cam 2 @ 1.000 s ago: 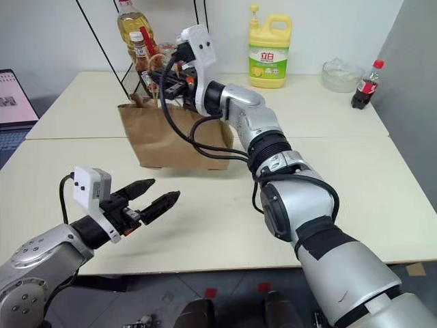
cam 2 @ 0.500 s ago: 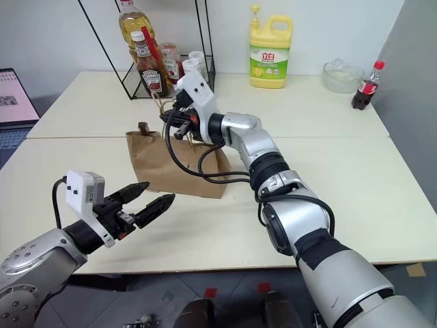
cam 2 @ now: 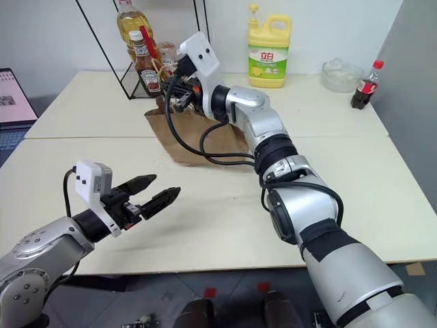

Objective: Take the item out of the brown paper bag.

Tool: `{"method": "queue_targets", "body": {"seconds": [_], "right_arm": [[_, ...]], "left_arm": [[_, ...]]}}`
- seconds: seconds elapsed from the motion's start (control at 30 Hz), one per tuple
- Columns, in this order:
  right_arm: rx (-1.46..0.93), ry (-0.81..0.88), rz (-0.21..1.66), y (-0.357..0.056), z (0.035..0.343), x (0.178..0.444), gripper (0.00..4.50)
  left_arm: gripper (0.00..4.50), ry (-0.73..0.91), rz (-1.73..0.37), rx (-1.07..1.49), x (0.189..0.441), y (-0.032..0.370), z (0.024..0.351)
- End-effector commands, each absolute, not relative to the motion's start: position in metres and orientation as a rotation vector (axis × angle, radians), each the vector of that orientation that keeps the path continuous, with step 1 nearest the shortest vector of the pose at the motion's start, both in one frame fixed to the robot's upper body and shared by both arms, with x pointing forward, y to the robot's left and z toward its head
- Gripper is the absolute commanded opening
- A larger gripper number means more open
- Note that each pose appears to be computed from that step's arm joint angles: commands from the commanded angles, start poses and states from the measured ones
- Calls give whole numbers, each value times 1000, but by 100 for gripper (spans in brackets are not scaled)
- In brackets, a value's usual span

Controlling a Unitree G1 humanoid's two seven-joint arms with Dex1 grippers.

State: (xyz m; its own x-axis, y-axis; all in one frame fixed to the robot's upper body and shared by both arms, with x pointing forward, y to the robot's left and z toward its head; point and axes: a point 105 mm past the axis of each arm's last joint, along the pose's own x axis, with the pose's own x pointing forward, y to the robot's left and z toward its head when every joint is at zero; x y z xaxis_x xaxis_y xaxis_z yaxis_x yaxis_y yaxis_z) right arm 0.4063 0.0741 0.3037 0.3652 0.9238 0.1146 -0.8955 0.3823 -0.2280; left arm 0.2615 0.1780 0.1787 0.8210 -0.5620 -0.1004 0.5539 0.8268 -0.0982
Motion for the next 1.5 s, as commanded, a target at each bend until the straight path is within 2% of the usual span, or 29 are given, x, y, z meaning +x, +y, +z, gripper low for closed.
{"method": "queue_targets", "body": {"seconds": [0.03,0.27,0.47,0.63,0.73,0.9,1.13,1.23,1.5], "right_arm": [[-141,-297,1198,75,314,401,5],[-123,-310,1221,75,321,398,5],[-152,-259,1215,76,301,401,5],[-151,-306,1232,74,319,397,5],[-172,-306,1223,74,319,398,5],[-243,-231,1169,71,292,408,5],[-278,-171,1177,67,263,409,5],[-287,-165,1149,61,258,412,65],[-279,-192,1103,37,266,418,348]], "left_arm": [[450,81,-607,-47,261,173,188],[450,78,-606,-48,261,173,189],[450,75,-616,-49,262,170,190],[450,80,-617,-45,263,171,190],[450,78,-621,-46,265,170,191],[450,78,-622,-48,266,168,190],[450,81,-611,-45,267,170,190],[450,83,-616,-48,267,169,189],[450,88,-636,-33,269,169,191]]}}
